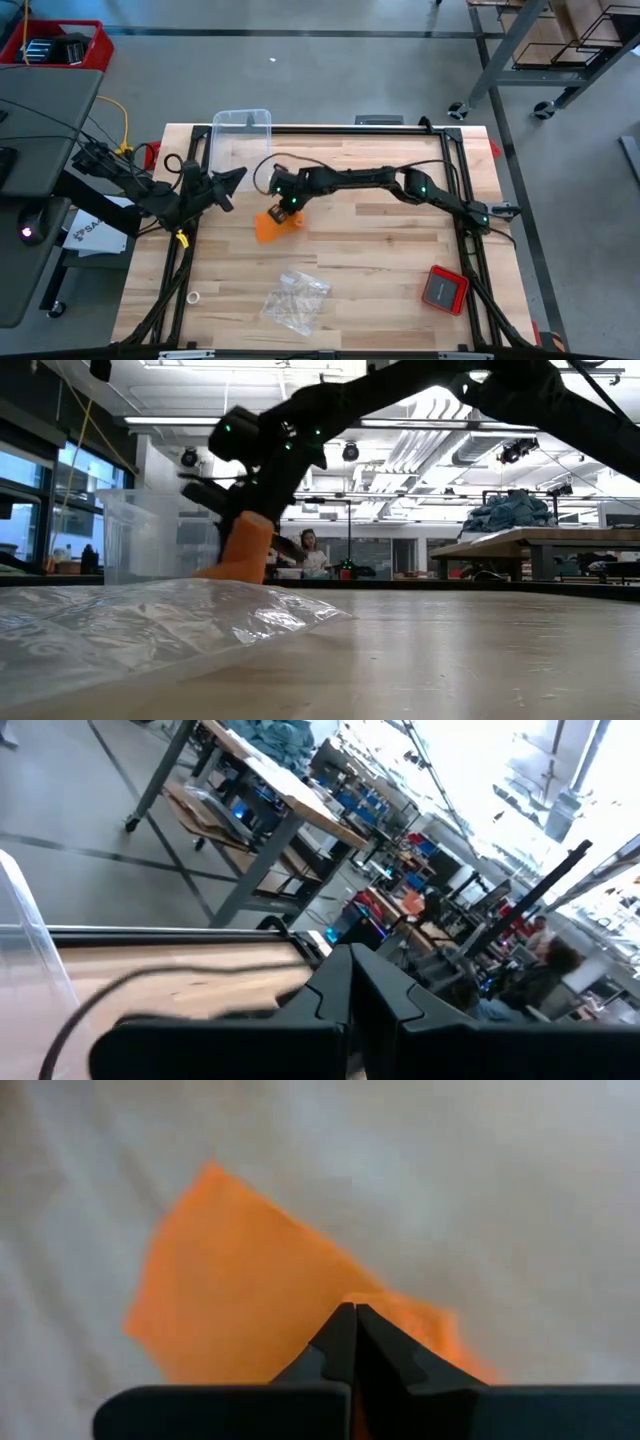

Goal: Roll bandage
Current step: Roll the orange bandage

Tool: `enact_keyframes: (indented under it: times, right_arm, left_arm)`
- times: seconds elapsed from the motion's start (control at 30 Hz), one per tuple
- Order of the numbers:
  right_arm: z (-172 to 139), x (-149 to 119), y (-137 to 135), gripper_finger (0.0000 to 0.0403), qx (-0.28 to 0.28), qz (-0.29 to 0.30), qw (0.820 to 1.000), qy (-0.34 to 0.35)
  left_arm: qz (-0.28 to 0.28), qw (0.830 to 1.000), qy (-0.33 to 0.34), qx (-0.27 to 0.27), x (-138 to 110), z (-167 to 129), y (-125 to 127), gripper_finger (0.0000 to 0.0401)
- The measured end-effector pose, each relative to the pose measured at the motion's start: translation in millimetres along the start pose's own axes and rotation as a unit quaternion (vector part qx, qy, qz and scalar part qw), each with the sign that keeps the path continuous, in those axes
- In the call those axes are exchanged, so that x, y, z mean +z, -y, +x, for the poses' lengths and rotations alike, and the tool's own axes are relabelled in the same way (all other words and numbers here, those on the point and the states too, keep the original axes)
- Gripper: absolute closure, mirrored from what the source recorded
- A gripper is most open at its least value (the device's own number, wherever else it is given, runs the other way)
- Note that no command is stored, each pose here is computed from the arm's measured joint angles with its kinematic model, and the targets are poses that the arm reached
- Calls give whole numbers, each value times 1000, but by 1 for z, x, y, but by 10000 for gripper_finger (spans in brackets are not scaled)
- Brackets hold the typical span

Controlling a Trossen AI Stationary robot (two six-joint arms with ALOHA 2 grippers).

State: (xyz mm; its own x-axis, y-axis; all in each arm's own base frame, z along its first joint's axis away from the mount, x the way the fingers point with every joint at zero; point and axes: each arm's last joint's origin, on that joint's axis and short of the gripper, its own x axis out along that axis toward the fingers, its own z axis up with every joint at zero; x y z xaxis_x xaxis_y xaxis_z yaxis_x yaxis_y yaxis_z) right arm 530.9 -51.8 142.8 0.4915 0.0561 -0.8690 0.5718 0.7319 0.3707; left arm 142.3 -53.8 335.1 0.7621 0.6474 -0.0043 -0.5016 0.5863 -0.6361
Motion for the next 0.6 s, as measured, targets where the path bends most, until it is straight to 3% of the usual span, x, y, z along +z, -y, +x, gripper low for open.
enact_keyframes:
  times: [0.23,0.6]
  right_arm:
    - [-4,3,22,403,-50,22,998,-34]
    - [-29,-5,-5,403,-30,-6,999,-23]
  left_arm:
    - [21,1000,-7,3,-3,0,-2,401]
    - [26,1000,-8,4,-3,0,-3,401]
